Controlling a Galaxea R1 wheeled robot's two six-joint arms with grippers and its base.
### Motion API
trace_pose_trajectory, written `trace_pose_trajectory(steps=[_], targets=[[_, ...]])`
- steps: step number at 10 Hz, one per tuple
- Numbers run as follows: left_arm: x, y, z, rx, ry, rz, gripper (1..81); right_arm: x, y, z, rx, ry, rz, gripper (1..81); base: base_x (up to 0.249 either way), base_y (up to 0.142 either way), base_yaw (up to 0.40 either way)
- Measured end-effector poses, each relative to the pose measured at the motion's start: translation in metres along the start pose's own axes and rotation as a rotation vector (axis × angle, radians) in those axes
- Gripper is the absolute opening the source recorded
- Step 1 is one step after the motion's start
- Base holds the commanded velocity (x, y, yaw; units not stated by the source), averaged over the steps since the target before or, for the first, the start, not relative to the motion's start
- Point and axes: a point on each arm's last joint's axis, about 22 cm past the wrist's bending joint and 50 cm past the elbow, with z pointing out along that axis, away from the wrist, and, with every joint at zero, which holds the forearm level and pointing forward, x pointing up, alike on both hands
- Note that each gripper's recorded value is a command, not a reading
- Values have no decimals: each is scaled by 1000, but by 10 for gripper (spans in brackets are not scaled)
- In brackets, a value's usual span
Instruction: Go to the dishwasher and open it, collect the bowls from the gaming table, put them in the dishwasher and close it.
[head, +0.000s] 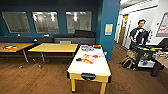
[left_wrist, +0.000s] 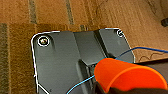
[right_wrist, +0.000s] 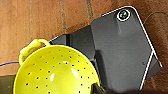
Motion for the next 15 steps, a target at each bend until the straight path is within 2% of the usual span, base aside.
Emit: trace_pose_trajectory(steps=[2, 8, 12, 14, 15], targets=[[9, -1, 1, -1, 12, 4, 10, 8, -1, 1, 3, 11, -4, 10, 0, 0, 0], [5, 0, 1, -2, 7, 2, 10, 5, -4, 3, 1, 3, -3, 10, 0, 0, -17], [5, 0, 1, -2, 6, 3, 10, 5, -3, 3, 0, 4, -3, 10, 0, 0, -317], [-9, 8, 3, -9, -11, -5, 10, 14, -5, 5, 2, 13, -8, 10, 0, 0, -393], [-2, 4, 3, -2, -5, 1, 10, 14, -6, 5, 6, 14, -7, 10, 0, 0, -398]])
